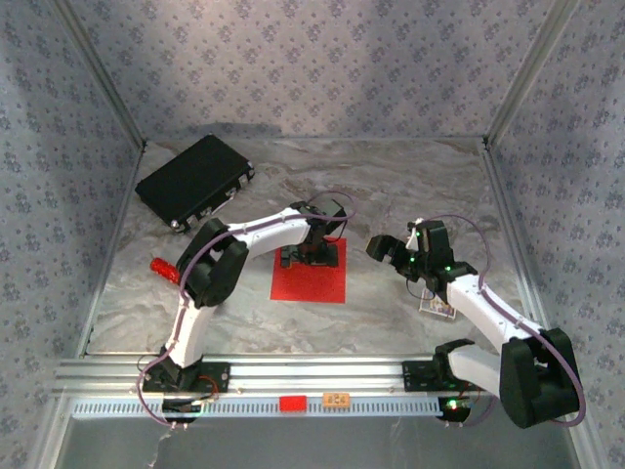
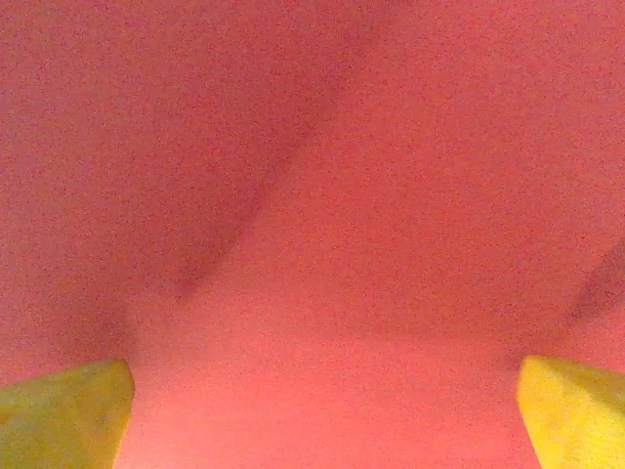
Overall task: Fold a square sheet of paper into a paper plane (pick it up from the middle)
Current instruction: First fold the square sheet of paper in half at the center of the table.
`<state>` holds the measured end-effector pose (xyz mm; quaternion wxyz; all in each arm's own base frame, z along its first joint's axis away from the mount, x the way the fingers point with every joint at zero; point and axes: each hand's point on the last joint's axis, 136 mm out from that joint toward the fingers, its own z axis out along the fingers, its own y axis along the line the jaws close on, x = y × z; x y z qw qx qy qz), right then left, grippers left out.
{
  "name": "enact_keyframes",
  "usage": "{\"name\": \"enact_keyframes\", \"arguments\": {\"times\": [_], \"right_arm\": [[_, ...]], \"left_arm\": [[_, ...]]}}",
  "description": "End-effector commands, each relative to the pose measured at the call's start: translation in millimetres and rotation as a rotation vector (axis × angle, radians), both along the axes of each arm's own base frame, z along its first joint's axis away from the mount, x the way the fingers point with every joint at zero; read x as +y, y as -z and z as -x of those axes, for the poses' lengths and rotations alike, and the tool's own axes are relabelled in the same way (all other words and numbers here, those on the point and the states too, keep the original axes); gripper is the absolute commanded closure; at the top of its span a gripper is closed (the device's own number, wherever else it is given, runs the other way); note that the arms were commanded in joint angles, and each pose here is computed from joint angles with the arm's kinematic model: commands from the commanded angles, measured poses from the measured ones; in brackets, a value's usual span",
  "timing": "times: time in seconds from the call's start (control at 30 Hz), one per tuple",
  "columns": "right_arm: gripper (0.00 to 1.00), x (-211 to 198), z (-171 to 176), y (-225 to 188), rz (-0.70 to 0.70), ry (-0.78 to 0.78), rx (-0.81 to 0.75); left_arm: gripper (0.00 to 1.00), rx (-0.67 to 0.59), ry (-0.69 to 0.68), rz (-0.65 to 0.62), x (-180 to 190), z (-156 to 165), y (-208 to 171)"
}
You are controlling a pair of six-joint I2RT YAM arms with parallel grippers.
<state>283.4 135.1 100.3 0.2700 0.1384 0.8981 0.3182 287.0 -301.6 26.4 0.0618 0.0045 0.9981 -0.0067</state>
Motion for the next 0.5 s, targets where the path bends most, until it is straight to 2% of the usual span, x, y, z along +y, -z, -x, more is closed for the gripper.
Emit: {"name": "enact_keyframes", "arguments": {"times": [0.0, 0.47], "right_arm": [[0.01, 3.0, -3.7, -7.8, 0.004, -0.014, -0.011], [0.01, 1.1, -2.4, -5.1, 0.013, -0.007, -0.006]], "left_arm": [[0.0, 0.019, 0.014, 0.0, -2.8, 0.7, -0.8], [0.0, 0.03, 0.05, -0.025, 0.1, 2.8, 10.2]]}}
